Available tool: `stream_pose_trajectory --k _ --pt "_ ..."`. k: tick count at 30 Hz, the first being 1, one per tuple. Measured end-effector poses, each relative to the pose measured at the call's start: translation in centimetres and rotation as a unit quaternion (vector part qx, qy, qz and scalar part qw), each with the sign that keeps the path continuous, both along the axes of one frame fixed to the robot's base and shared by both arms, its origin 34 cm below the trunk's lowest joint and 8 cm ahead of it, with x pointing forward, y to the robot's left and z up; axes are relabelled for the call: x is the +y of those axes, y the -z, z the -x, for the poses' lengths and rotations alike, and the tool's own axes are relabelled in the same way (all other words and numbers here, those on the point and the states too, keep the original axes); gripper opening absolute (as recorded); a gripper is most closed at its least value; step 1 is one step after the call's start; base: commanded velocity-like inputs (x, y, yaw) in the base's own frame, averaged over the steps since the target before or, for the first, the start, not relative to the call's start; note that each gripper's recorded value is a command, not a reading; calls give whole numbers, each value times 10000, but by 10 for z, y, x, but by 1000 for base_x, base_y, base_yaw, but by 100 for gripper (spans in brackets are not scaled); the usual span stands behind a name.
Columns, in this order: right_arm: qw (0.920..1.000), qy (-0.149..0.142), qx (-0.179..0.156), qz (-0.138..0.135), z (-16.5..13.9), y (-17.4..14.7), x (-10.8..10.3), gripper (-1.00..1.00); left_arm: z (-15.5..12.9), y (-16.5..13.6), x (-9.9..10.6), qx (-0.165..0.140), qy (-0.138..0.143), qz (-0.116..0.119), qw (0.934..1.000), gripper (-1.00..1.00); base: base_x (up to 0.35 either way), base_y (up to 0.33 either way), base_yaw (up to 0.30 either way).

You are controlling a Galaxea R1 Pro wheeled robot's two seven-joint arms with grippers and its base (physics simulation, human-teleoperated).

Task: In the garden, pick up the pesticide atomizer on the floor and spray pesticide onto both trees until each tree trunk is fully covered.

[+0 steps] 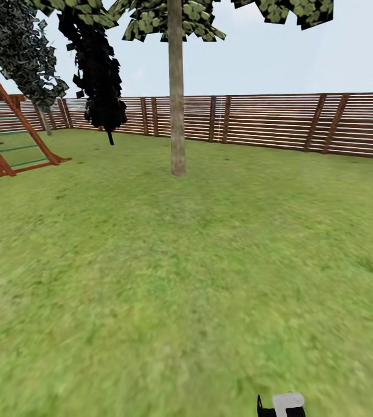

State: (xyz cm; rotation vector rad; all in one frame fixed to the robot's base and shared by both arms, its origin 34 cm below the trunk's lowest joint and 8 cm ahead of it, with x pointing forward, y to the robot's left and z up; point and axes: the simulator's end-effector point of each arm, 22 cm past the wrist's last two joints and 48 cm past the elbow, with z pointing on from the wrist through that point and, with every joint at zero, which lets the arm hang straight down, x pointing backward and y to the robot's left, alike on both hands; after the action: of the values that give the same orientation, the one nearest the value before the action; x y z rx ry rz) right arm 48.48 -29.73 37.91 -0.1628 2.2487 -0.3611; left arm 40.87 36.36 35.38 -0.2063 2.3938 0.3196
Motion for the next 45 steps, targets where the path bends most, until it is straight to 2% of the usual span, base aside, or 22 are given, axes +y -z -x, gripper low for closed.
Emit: stream_pose_trajectory --k 45 --pt "10000 0 0 0 0 0 0 100 1 0 0 15 -6 2 10000 -100 344 0 0"
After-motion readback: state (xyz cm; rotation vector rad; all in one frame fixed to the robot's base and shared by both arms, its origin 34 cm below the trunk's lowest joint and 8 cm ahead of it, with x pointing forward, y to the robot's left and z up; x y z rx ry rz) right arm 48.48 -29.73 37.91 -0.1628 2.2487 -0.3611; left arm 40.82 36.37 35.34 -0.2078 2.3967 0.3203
